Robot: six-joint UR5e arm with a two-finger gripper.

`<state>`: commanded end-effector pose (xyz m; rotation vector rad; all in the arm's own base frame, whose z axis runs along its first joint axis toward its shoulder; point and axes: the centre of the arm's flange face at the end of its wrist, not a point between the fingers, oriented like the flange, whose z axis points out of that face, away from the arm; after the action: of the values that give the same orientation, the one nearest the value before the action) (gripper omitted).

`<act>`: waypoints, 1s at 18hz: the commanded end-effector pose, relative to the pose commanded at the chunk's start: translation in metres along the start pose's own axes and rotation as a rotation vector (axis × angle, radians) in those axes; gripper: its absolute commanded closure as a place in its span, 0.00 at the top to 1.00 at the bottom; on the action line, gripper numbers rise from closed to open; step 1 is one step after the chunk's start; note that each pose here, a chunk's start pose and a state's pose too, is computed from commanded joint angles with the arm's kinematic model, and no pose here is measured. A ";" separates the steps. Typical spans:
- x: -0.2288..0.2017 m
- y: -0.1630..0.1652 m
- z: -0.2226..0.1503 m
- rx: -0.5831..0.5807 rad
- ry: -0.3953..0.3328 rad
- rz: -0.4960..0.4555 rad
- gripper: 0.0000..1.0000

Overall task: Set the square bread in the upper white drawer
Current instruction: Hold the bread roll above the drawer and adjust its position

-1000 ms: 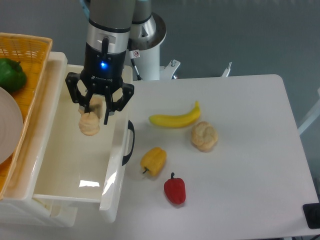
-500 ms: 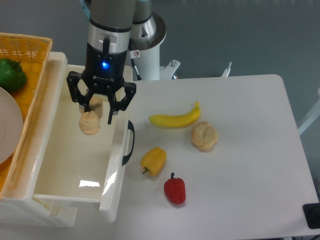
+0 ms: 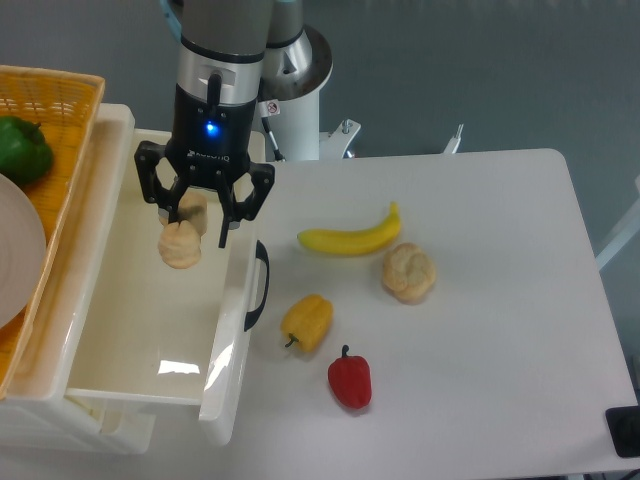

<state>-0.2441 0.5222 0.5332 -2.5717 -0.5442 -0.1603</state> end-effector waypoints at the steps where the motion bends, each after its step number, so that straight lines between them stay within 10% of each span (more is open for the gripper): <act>1: -0.001 0.000 0.001 -0.002 -0.001 0.003 0.69; 2: -0.001 0.000 0.001 -0.001 -0.002 0.003 1.00; 18: -0.011 0.005 0.016 -0.027 0.001 -0.025 1.00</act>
<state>-0.2523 0.5222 0.5147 -2.5921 -0.5776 -0.1789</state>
